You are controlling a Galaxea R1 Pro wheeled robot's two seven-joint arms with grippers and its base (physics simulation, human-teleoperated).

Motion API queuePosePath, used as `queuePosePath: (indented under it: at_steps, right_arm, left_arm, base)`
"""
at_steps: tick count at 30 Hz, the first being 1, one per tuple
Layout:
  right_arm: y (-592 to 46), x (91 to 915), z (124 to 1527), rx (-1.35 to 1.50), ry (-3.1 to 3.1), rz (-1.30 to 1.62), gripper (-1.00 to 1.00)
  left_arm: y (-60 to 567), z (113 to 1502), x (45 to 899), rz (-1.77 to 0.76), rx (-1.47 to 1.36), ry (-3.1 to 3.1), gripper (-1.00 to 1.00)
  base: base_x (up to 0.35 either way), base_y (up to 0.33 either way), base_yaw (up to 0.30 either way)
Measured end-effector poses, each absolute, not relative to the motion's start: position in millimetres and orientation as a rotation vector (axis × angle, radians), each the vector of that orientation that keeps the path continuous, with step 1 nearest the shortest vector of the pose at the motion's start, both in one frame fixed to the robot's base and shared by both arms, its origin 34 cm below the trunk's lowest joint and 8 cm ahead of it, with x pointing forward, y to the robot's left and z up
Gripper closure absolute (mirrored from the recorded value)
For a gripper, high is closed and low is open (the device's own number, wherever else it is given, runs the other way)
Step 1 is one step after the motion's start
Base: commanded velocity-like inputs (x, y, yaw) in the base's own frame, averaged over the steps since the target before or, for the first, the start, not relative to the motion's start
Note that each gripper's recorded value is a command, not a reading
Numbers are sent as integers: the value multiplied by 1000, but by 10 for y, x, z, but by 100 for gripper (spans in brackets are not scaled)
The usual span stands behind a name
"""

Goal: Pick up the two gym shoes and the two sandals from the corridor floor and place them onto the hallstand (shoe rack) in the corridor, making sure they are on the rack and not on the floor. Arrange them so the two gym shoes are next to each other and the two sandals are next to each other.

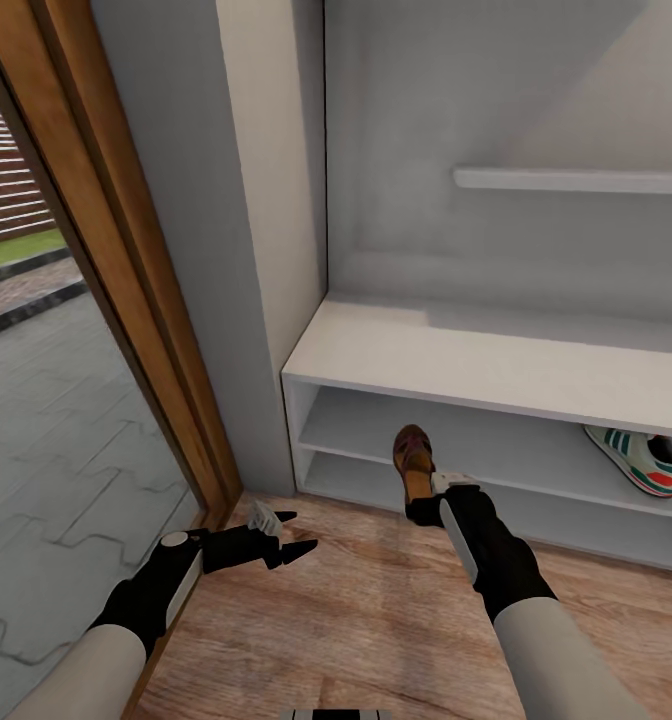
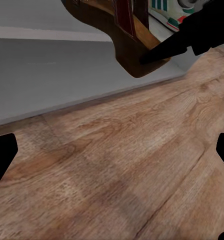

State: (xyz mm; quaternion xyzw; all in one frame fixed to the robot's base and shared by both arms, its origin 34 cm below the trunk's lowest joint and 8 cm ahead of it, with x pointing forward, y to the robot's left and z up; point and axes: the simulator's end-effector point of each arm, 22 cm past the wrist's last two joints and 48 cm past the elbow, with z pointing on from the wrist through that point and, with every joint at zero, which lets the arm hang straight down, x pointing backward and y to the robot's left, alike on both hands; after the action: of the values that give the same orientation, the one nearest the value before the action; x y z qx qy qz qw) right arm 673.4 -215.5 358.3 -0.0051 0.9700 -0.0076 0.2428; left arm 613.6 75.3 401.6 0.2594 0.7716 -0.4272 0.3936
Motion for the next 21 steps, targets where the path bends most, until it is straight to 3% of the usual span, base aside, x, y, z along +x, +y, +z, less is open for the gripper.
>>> queuePosePath:
  at_steps: [12,21]
  right_arm:
    - [-2167,6733,3583,-12,2651,-24,100]
    - [-2168,6735,3585,-12,2651,-25,100]
  left_arm:
    - [749,4019,6135,-1084,658,1957,-100]
    - [726,4015,6121,-1088,667,1957,-100]
  base:
    - [50,-15,0]
    - [199,-207,0]
